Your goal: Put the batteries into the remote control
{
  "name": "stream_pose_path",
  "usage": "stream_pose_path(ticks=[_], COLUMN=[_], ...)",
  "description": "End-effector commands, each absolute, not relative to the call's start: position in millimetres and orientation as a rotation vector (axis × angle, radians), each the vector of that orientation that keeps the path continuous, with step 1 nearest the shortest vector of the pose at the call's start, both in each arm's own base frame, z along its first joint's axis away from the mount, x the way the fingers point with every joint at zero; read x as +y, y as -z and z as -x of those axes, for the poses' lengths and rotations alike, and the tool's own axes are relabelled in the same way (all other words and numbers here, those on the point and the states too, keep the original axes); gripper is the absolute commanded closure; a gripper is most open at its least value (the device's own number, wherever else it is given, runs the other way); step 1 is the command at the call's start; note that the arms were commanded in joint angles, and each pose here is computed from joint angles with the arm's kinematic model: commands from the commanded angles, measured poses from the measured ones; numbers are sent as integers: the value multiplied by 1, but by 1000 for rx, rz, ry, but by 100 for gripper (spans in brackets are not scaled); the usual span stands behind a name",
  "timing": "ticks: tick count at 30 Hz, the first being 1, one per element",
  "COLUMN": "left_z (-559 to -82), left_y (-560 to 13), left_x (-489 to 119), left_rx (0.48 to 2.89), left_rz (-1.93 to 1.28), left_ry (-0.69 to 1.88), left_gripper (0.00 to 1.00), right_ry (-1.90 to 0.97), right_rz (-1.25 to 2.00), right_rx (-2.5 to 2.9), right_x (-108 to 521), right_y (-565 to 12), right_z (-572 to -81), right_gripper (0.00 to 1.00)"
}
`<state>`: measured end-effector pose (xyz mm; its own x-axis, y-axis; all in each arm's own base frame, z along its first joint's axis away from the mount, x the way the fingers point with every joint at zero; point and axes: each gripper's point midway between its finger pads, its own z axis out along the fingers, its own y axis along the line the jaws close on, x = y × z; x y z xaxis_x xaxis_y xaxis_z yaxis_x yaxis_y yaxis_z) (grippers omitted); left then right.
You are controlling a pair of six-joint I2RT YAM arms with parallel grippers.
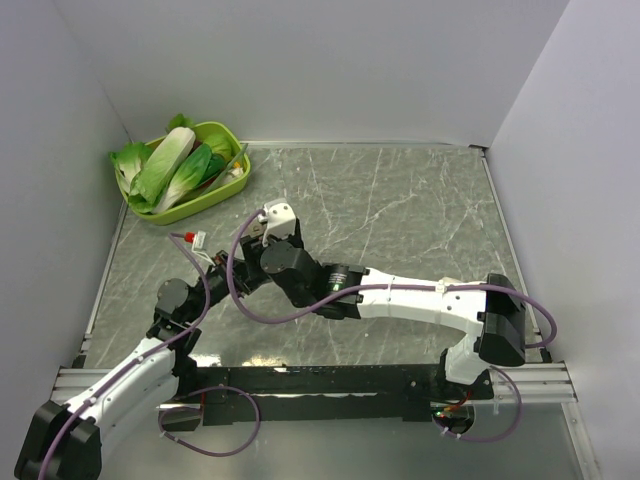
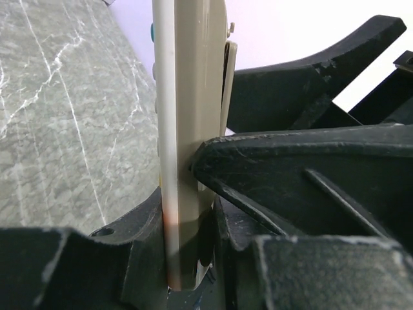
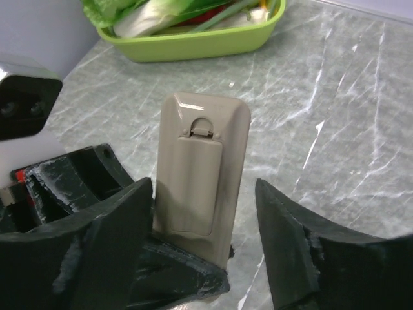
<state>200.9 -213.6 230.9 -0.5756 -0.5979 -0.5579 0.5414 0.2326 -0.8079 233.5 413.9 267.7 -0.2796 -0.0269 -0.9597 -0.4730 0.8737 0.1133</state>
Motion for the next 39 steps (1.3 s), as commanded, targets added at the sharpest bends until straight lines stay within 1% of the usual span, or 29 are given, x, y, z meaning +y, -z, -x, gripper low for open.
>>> stream_pose_path(ticks=[1, 2, 4, 5, 9, 13, 14, 15, 16, 19, 21, 23, 24, 25, 29, 34, 39], left_z=[-195, -194, -193, -192, -191, -189, -189, -189, -187, -184, -183, -181, -180, -179, -174, -171, -168], left_y=[-264, -264, -263, -264, -265, -267, -267, -267, -269, -273, -276, -280, -281, -284, -289, -292, -294], left_x=[-212, -211, -212, -212, -215, -218, -218, -219, -220, -223, -224, -226, -226, -227, -230, -233, -235], left_rx=[1425, 1419, 1420, 1415, 1416, 1413, 1411, 1415, 1407, 1398, 1392, 1384, 1381, 1373, 1359, 1356, 1352], left_rz=[9, 8, 15, 10, -1, -19, -20, -21, -41, -74, -87, -109, -114, -126, -162, -184, -212], left_ry=[1565, 1572, 1588, 1595, 1618, 1641, 1651, 1656, 1666, 1685, 1696, 1712, 1718, 1726, 1763, 1778, 1781], left_gripper=[98, 98, 98, 98, 98, 98, 98, 98, 98, 98, 98, 98, 98, 98, 97, 97, 97], right_ry=[-491, -493, -521, -551, -697, -859, -888, -974, -997, -1183, -1219, -1291, -1306, -1387, -1512, -1574, -1623], right_rz=[407, 423, 438, 489, 573, 593, 548, 568, 554, 497, 482, 528, 536, 553, 548, 554, 524], right_rx=[1748, 1741, 1725, 1717, 1669, 1681, 1710, 1709, 1732, 1757, 1771, 1787, 1816, 1781, 1791, 1804, 1798], right_x=[414, 413, 408, 410, 403, 392, 384, 381, 376, 365, 360, 364, 366, 371, 380, 392, 395], right_y=[-301, -304, -316, -320, -349, -360, -359, -364, -354, -350, -345, -342, -334, -342, -334, -327, -324], right_z=[-234, -234, -234, -230, -216, -210, -220, -213, -217, -222, -231, -225, -226, -221, -219, -222, -228], right_gripper=[21, 16, 8, 2, 0, 0, 0, 0, 1, 0, 1, 1, 1, 2, 8, 13, 24])
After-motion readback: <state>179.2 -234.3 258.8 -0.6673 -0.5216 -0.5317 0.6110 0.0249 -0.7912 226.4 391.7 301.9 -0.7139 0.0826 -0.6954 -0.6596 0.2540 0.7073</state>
